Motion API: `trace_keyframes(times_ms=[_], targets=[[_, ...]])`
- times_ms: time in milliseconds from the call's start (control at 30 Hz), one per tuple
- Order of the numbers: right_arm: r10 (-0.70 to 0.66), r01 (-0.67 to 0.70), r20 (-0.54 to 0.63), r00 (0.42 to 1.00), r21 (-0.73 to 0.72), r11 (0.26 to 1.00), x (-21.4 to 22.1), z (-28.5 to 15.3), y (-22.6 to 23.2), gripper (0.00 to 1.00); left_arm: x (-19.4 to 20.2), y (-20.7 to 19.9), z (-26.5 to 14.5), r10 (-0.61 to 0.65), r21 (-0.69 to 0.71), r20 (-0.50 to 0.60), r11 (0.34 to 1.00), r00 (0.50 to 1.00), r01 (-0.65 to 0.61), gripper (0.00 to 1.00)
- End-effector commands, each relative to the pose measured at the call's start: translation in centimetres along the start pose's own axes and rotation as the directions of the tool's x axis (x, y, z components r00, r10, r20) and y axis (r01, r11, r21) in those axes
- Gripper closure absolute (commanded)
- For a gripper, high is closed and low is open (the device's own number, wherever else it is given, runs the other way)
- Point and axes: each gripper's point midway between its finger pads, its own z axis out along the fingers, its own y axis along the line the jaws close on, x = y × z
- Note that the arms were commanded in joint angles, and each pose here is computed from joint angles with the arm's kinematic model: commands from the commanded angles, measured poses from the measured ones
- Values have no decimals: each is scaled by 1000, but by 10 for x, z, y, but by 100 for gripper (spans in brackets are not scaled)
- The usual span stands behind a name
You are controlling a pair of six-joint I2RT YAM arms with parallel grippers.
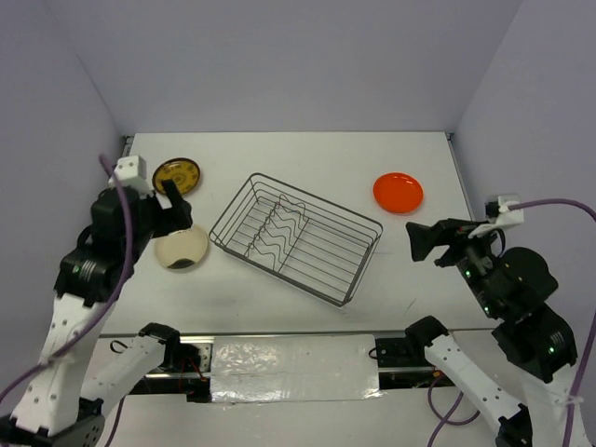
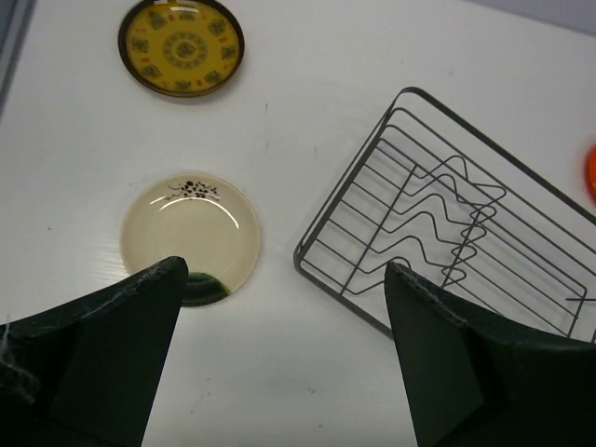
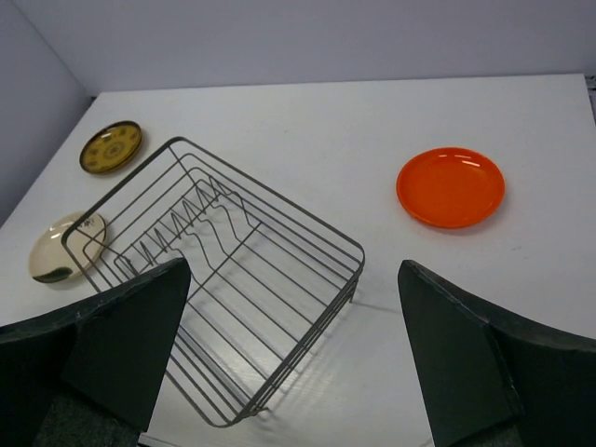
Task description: Unload the plates from the dish rack
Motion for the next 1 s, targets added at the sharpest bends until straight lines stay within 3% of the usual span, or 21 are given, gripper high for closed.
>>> trace_keyframes(times_ms=[0,100,233,533,967], targets=[[-15,15,12,1000,6,1000,-6,-30,-8,0,-9,23,-48,34,-20,114,999,993,-32,0],[-19,19,15,1000,23,1000,-6,-50,-16,0,-1,38,-80,37,-29,140,999,989,-33,1],[-17,15,22,1000,49,999,3,-69,-27,0,14,73,-107,32,-146,164,989,986,-8,0],[4,-5,10,1000,41,999,19,-69,-28,0,16,95,-165,-59,-101,332,990,941,98,1],[18,-18,-7,1000,25,1000,24,-58,-23,0,15,97,-171,-47,-102,347,991,937,87,0]])
